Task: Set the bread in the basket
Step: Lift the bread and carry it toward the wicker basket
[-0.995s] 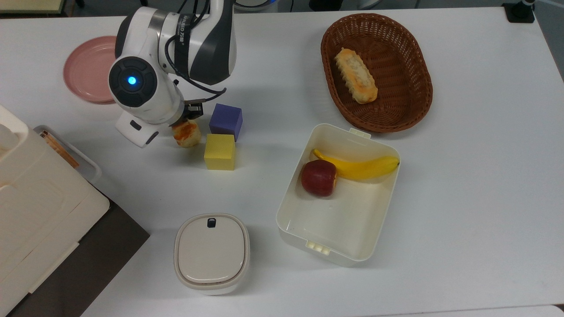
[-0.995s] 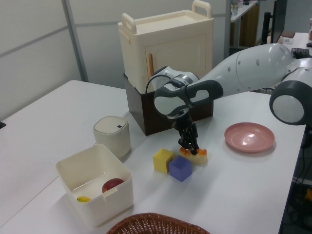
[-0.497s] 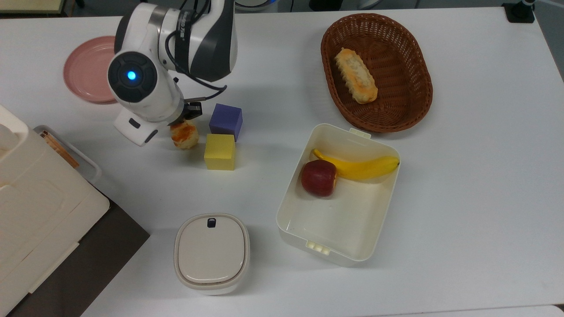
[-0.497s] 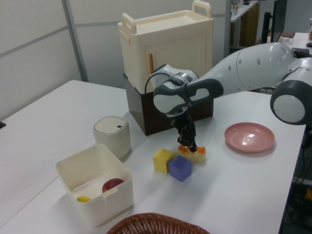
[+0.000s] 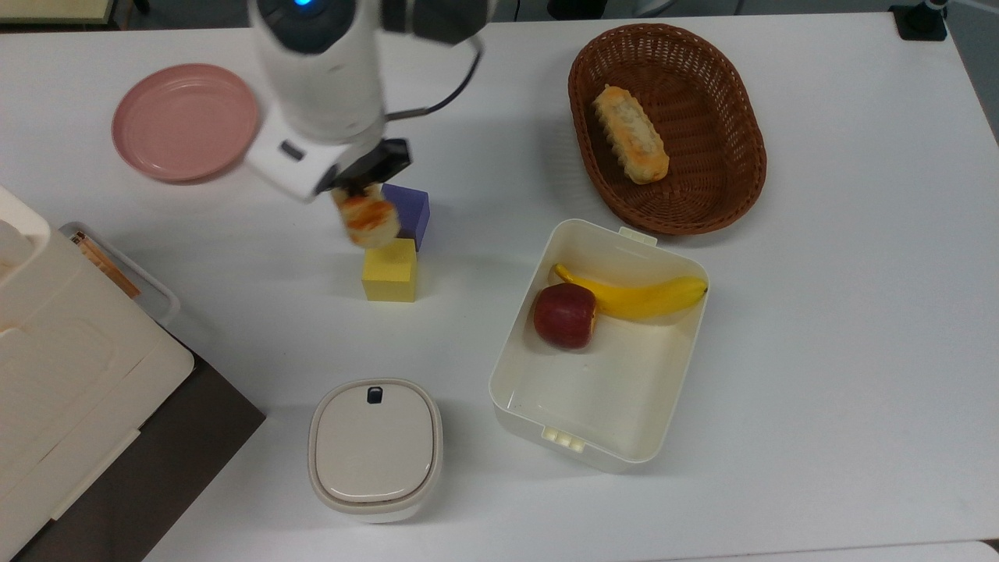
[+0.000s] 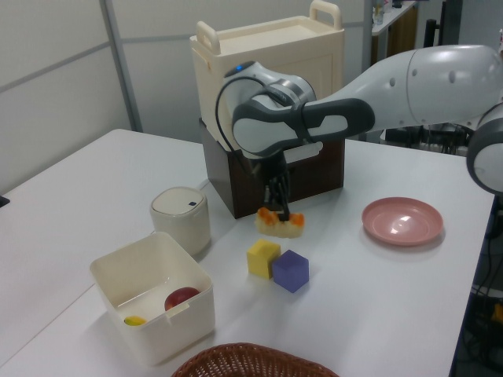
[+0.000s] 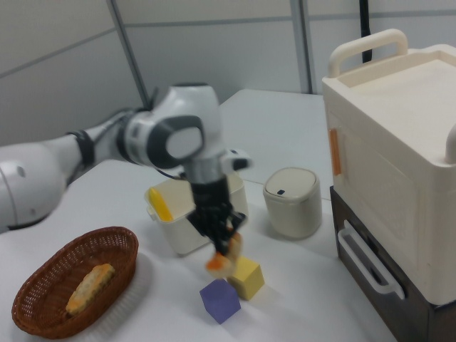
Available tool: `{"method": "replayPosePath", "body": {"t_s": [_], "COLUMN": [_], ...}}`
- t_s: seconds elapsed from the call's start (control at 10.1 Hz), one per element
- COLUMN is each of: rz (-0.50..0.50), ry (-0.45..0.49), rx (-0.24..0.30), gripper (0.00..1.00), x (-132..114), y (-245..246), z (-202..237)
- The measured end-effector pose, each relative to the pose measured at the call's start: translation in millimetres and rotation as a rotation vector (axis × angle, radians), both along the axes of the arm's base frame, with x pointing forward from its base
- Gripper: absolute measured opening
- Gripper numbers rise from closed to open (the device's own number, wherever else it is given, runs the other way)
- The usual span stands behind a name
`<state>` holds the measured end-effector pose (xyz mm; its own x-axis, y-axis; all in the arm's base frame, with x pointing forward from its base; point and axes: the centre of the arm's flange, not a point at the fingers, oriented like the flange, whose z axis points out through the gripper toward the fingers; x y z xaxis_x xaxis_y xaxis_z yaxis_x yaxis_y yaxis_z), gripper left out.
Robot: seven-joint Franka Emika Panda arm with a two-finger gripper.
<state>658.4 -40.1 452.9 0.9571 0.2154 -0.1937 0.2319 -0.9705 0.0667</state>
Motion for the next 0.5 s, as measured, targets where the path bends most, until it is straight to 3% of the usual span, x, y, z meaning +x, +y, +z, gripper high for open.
{"method": "replayPosePath", "body": {"t_s": [0.2,0.5], "rz": [0.097,0.163], "ry": [-0.003,-0.021], "rx": [0.009,0.045], "gripper": [0.07,0.07], "x": [-10,-27], "y": [82,192], "z": [31,39]}}
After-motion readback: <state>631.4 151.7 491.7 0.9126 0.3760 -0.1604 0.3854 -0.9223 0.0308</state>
